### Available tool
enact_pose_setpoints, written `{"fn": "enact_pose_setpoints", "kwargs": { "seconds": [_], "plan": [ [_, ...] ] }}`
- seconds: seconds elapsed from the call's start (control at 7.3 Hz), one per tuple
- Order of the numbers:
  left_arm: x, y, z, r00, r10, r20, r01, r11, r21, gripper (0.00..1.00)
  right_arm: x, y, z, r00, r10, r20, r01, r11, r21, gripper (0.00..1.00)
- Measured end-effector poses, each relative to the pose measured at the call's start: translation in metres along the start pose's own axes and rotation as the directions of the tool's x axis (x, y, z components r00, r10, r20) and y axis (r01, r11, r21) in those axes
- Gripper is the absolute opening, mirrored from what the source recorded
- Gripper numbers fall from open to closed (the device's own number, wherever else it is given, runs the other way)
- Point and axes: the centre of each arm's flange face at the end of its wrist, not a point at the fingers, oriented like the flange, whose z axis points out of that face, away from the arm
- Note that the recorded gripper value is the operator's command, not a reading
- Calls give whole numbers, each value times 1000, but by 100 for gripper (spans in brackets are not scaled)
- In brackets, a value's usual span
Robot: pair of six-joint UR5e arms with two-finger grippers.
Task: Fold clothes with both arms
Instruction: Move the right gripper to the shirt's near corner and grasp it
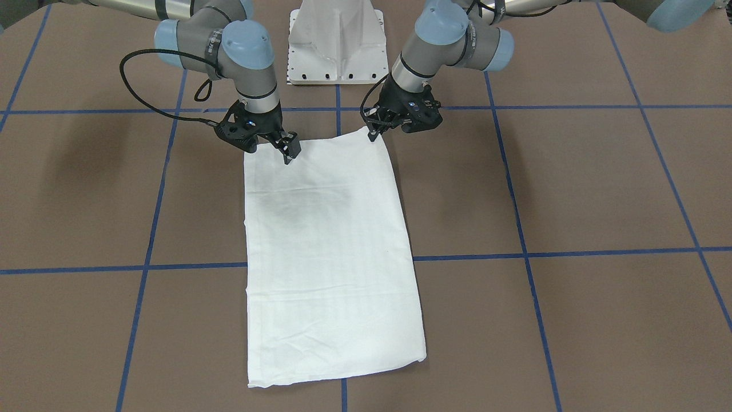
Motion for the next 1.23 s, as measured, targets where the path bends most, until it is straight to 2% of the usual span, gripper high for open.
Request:
{"fn": "enact_pose_setpoints", "kwargs": {
  "seconds": [0.82, 0.96, 1.1, 1.23],
  "plan": [
    [1, 0, -1, 1000, 0, -3, 0, 1000, 0, 0, 2, 28, 7, 999, -30, -17, 29, 999, -25, 98],
    [1, 0, -1, 1000, 0, -3, 0, 1000, -1, 0, 3, 30, 8, 999, -32, -19, 31, 999, -26, 82],
    [1, 0, -1, 1000, 0, -3, 0, 1000, -1, 0, 3, 30, 8, 999, -33, -20, 32, 999, -27, 70],
    [1, 0, -1, 1000, 0, -3, 0, 1000, -1, 0, 3, 31, 8, 999, -33, -19, 32, 999, -27, 65]
  ]
}}
